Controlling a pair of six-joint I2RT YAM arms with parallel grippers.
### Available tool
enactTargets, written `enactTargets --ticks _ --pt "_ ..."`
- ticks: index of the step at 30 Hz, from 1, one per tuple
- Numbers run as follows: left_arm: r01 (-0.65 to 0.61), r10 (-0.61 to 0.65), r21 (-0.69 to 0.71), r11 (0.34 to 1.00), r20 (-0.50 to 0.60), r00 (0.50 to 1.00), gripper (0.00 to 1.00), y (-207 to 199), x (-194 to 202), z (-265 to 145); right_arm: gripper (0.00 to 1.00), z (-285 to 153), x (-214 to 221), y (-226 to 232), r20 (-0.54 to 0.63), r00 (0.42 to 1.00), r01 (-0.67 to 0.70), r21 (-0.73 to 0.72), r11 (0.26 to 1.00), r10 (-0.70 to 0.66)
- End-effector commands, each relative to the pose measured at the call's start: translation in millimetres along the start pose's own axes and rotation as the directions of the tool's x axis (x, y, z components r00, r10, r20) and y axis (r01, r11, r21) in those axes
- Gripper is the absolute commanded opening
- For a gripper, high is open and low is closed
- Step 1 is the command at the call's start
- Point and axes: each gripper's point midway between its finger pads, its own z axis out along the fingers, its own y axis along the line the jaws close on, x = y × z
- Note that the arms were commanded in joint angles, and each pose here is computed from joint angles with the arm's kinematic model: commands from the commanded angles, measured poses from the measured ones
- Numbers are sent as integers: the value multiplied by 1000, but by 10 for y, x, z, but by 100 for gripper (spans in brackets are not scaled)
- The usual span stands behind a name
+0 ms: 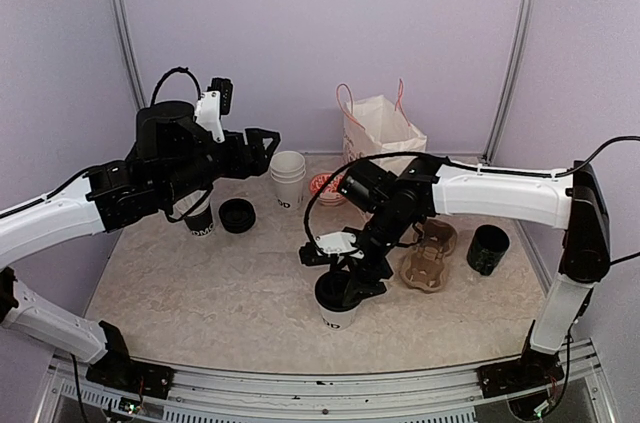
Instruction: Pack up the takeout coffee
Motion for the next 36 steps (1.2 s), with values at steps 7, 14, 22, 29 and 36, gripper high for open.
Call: enactTargets --ticks 7,14,22,29,36 --pt "25 -25 7 1000 21 999 82 49 -66 -110 78 -88 -247 -417 22 999 -29 159 987 25" --pt "43 -45 -65 997 -21 999 75 231 -26 -121 75 -201 -209 -1020 53 988 -151 239 959 142" --pt "32 -51 -167 985 -112 992 69 474 28 33 74 -465 -70 -1813 134 949 -314 361 878 284" --pt "23 -43 -148 989 -138 989 69 426 62 160 75 -455 -41 -2189 170 921 -390 370 843 351" --pt "17 -51 -186 982 -176 983 67 551 128 304 79 -357 22 -2288 151 911 -412 374 831 384"
